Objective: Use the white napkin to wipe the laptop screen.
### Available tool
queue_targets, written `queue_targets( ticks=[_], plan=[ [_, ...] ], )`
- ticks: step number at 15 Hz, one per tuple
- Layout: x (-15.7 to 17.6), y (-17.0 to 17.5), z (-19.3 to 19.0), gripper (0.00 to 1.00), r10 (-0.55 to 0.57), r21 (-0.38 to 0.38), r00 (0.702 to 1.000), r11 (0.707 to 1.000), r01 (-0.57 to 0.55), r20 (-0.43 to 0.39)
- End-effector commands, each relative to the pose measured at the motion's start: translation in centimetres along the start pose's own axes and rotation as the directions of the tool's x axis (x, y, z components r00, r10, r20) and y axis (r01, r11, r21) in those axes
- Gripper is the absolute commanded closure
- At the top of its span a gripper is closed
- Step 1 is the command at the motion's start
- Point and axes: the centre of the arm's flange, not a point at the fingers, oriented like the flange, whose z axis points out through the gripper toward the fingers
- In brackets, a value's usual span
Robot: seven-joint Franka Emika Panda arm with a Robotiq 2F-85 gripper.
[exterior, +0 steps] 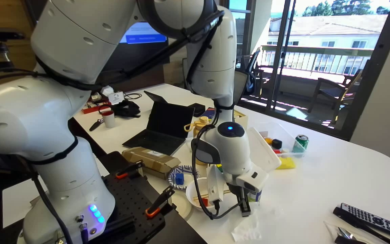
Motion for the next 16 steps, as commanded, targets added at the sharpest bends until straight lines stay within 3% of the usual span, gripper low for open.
queue_targets(
  ticks=[1, 5, 11, 16],
  plan=[
    [-1.6, 0.4, 0.0, 0.27, -0.035, -0.003, 0.998, 0.999, 0.035, -0.043],
    [-1.2, 0.3, -1.8, 0.0, -0.064, -0.003, 0.995, 0.998, 0.064, -0.081],
    [-0.8, -1.9, -7.4, 0.0, -0.119, 0.037, 0.985, 0.992, 0.125, -0.124],
    [-4.3, -7.2, -11.6, 0.0, -0.223, 0.047, 0.972, 0.973, 0.227, -0.071]
  ],
)
